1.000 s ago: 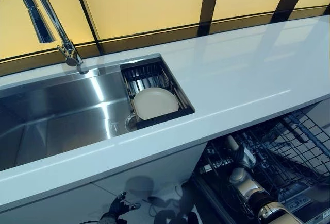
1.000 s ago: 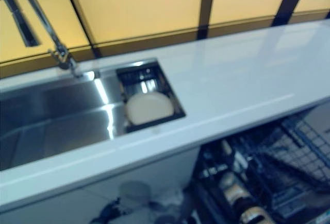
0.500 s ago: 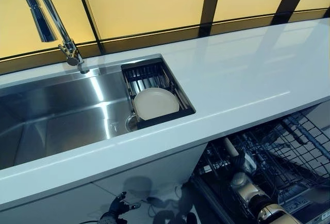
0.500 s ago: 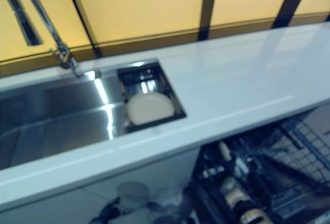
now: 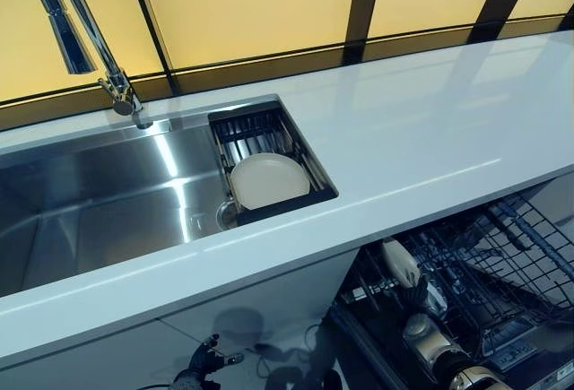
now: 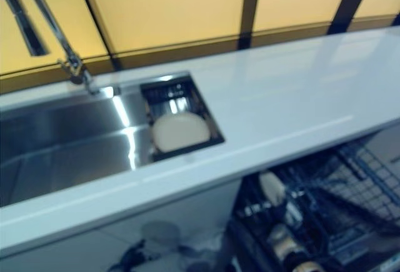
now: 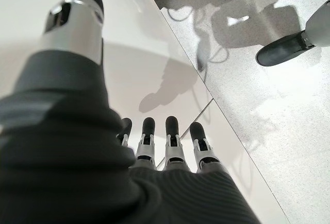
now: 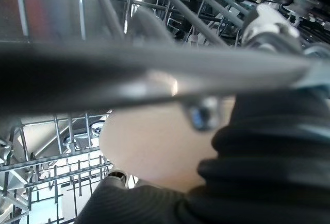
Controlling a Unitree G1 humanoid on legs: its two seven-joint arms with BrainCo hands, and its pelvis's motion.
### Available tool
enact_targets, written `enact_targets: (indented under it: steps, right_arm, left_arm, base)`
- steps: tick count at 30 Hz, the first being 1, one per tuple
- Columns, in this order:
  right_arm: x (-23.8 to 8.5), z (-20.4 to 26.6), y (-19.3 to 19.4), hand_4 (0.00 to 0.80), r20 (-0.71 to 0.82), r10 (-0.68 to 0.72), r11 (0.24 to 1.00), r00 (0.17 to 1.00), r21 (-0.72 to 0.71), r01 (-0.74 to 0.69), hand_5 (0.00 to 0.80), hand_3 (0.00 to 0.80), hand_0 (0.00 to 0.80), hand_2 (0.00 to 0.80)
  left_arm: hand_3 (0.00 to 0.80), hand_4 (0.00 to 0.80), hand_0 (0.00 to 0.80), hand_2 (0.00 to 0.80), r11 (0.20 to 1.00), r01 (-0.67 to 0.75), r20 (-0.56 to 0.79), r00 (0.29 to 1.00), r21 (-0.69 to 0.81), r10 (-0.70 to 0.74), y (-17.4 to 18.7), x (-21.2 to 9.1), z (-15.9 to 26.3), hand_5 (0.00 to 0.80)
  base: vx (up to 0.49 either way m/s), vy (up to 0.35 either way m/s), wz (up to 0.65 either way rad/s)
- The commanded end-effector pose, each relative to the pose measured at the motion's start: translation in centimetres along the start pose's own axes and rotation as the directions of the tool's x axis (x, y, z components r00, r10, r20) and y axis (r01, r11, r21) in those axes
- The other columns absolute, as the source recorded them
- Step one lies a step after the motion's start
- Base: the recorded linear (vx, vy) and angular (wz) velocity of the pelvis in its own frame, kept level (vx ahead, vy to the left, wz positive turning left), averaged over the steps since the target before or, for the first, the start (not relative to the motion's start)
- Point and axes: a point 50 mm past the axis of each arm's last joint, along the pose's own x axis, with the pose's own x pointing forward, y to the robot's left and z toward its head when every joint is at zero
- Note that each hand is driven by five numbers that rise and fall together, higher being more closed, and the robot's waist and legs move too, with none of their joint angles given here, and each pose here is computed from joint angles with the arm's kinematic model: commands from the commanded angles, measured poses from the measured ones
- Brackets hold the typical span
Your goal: Take plates into dishwasher
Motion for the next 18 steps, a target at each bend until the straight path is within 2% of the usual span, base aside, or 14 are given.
enact_targets:
  steps: [1, 18]
  right_arm:
    - [0.17, 0.50, 0.20, 0.000, -0.005, 0.003, 1.000, 1.000, 0.007, -0.003, 0.000, 0.000, 0.000, 0.000]
    - [-0.05, 0.32, -0.70, 0.000, 0.024, -0.021, 0.992, 0.999, 0.122, 0.018, 0.000, 0.000, 0.000, 0.000]
  left_arm:
    - [0.000, 0.000, 0.000, 0.000, 1.000, -0.014, 0.072, 0.997, 0.009, 0.013, 0.40, 0.85, 2.58, 0.000]
    - [0.000, 0.000, 0.000, 0.000, 0.999, -0.043, 0.058, 0.997, -0.015, 0.043, 0.91, 0.61, 1.89, 0.000]
  base:
    - [0.000, 0.000, 0.00]
    - [0.000, 0.000, 0.00]
